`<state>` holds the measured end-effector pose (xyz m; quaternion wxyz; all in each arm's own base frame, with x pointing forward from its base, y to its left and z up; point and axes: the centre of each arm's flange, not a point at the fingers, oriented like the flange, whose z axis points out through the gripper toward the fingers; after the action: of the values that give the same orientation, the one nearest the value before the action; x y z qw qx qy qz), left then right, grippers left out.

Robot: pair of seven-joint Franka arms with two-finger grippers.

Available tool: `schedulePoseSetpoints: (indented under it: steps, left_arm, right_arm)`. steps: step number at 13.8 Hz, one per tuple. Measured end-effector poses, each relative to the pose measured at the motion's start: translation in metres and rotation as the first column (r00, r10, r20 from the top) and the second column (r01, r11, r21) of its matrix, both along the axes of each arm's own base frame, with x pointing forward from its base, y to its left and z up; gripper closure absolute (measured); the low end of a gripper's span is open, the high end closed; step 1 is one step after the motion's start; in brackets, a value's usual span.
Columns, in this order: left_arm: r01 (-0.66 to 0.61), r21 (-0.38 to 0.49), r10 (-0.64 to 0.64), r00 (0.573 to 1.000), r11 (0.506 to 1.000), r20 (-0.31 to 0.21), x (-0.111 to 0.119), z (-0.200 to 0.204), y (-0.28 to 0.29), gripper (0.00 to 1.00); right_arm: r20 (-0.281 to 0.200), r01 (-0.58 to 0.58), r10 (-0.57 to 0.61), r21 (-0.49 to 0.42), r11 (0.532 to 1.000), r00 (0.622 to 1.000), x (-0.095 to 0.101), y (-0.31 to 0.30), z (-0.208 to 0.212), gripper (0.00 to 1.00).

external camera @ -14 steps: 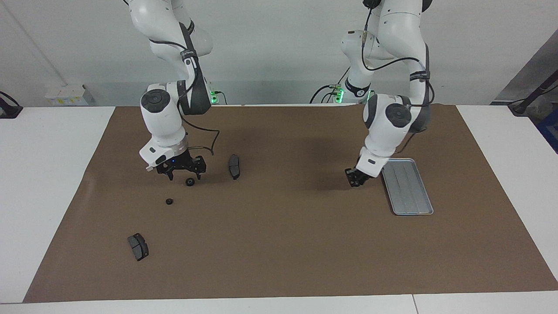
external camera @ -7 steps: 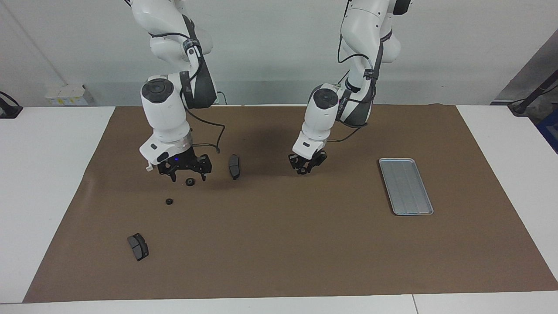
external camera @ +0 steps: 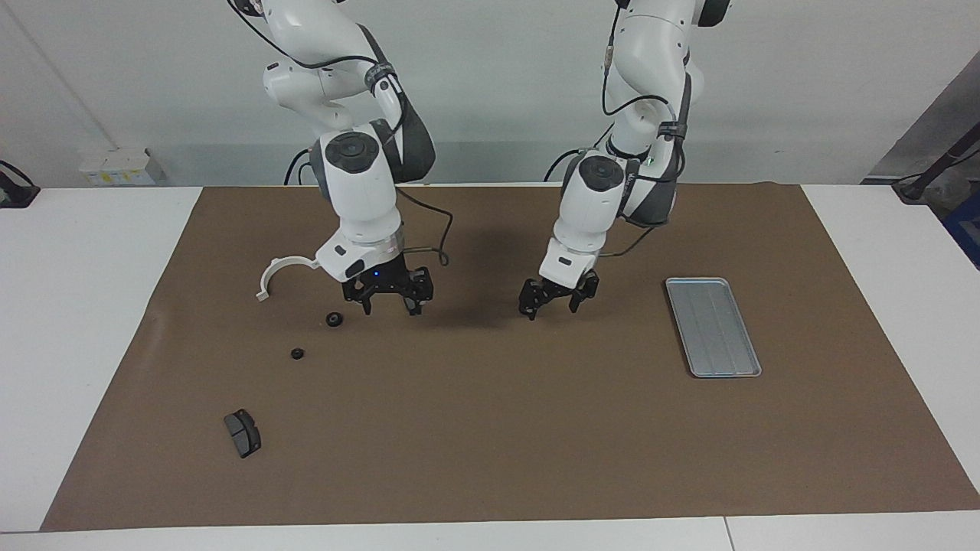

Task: Place bearing gear from tray to pile
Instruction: 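Grasp the gear with the right gripper while the left gripper withdraws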

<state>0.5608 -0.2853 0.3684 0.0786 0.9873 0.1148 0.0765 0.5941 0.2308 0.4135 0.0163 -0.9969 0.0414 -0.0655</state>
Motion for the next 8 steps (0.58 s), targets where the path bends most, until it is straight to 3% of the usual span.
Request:
schedulePoseSetpoints:
  steps: [4,8]
  left_arm:
    - [0.012,0.047,-0.011,1.000,0.999,-0.026,0.055,0.040,0.113,0.00]
    - [0.058,0.074,-0.055,0.998,0.996,-0.042,0.069,0.075,0.210,0.00]
  right_arm:
    - [-0.003,0.070,-0.070,0.034,0.997,0.998,-0.003,0.069,-0.014,0.00]
    - [-0.014,0.082,-0.082,0.049,0.995,0.997,-0.012,0.146,-0.039,0.00]
